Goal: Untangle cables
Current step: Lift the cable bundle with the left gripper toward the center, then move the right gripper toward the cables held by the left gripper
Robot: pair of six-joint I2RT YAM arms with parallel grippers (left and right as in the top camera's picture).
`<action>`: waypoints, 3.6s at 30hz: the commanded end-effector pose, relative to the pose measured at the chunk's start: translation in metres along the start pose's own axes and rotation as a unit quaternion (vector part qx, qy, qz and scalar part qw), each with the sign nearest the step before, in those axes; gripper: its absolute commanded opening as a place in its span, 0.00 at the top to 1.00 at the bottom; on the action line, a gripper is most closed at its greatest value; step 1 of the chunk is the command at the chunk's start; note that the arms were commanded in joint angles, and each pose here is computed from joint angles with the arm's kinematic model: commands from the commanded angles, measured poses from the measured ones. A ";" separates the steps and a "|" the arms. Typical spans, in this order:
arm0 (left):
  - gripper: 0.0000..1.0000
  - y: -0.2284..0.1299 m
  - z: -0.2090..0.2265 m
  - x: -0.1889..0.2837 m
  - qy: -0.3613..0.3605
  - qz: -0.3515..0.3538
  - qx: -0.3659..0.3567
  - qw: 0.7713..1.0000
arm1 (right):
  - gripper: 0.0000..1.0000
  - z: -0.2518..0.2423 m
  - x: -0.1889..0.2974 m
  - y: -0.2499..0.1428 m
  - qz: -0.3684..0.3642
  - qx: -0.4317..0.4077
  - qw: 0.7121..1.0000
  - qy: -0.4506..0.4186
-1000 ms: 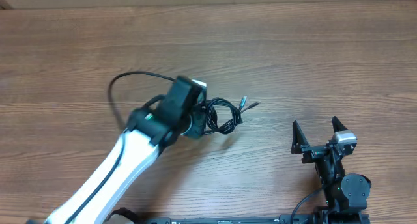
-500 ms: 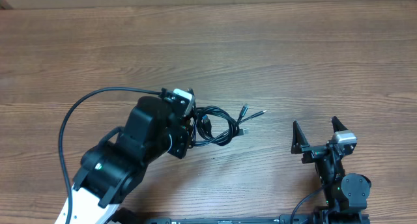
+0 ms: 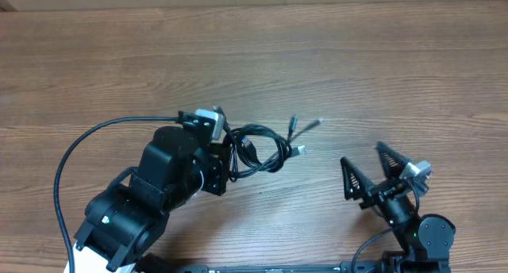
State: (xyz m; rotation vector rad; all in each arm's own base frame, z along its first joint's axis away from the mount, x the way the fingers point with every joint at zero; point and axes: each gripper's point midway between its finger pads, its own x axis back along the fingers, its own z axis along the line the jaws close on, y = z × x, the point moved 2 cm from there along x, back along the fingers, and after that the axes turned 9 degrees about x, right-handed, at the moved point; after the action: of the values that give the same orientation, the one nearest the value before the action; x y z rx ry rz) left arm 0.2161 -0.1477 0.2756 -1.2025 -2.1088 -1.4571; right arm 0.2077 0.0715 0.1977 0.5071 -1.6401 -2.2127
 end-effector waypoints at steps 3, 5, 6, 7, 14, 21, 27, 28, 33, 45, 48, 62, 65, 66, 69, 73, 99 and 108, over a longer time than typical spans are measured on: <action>0.96 0.016 -0.003 0.007 -0.001 -0.044 0.086 0.995 | 0.00 0.045 0.008 0.019 0.024 -0.133 0.984 0.115; 0.96 0.021 -0.007 0.007 -0.014 -0.054 0.098 0.994 | 0.00 0.053 0.011 0.029 0.030 -0.150 0.980 0.124; 0.96 0.023 -0.009 0.007 -0.021 -0.057 0.104 0.993 | 0.00 0.056 0.013 0.034 0.034 -0.158 0.979 0.123; 0.96 0.025 -0.014 0.008 -0.033 -0.058 0.105 0.992 | 0.00 0.060 0.017 0.042 0.039 -0.162 0.979 0.120; 0.96 0.033 -0.023 0.009 -0.056 -0.070 0.102 0.991 | 0.00 0.082 0.031 0.069 0.072 -0.180 0.973 0.122; 0.96 0.035 -0.029 0.007 -0.073 -0.070 0.100 0.990 | 0.00 0.101 0.024 0.075 0.151 -0.214 0.948 0.179; 0.96 0.037 -0.031 0.008 -0.078 -0.072 0.099 0.989 | 0.00 0.105 0.008 0.089 0.194 -0.241 0.930 0.197; 0.96 0.037 -0.031 0.008 -0.079 -0.072 0.099 0.989 | 0.00 0.105 0.005 0.093 0.198 -0.244 0.928 0.198; 0.96 0.038 -0.032 0.008 -0.080 -0.075 0.099 0.989 | 0.00 0.105 -0.007 0.113 0.202 -0.245 0.926 0.202; 0.96 0.057 -0.042 -0.003 -0.103 -0.095 0.143 0.980 | 0.00 0.112 -0.032 0.167 0.191 -0.242 0.926 0.219; 0.96 0.063 -0.046 -0.010 -0.115 -0.096 0.174 0.973 | 0.00 0.117 -0.037 0.182 0.191 -0.236 0.921 0.243; 0.96 0.084 -0.072 -0.011 -0.187 -0.112 0.192 0.957 | 0.00 0.127 -0.053 0.177 0.230 -0.304 0.886 0.266; 0.96 0.084 -0.072 -0.014 -0.187 -0.108 0.192 0.957 | 0.08 0.149 -0.052 0.176 0.239 -0.289 0.875 0.306; 0.96 0.083 -0.073 -0.015 -0.188 -0.105 0.191 0.958 | 0.09 0.157 -0.053 0.174 0.242 -0.287 0.872 0.316; 0.96 0.081 -0.075 -0.017 -0.191 -0.097 0.190 0.958 | 0.09 0.174 -0.058 0.166 0.253 -0.290 0.865 0.322; 0.96 0.080 -0.076 -0.017 -0.196 -0.093 0.188 0.958 | 0.10 0.188 -0.070 0.151 0.267 -0.293 0.862 0.316; 0.96 0.043 -0.083 -0.020 -0.214 -0.007 0.105 0.971 | 0.14 0.175 -0.094 0.161 0.204 -0.259 0.899 0.290; 0.96 0.034 -0.085 -0.019 -0.223 0.012 0.064 0.973 | 0.06 0.177 -0.094 0.168 0.186 -0.242 0.904 0.301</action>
State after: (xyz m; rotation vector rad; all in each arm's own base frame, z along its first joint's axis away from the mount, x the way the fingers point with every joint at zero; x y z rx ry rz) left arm 0.2480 -0.2178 0.3143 -1.4676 -2.4425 -1.0017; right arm 0.2161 0.2215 0.3989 0.5258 -0.7070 -1.7962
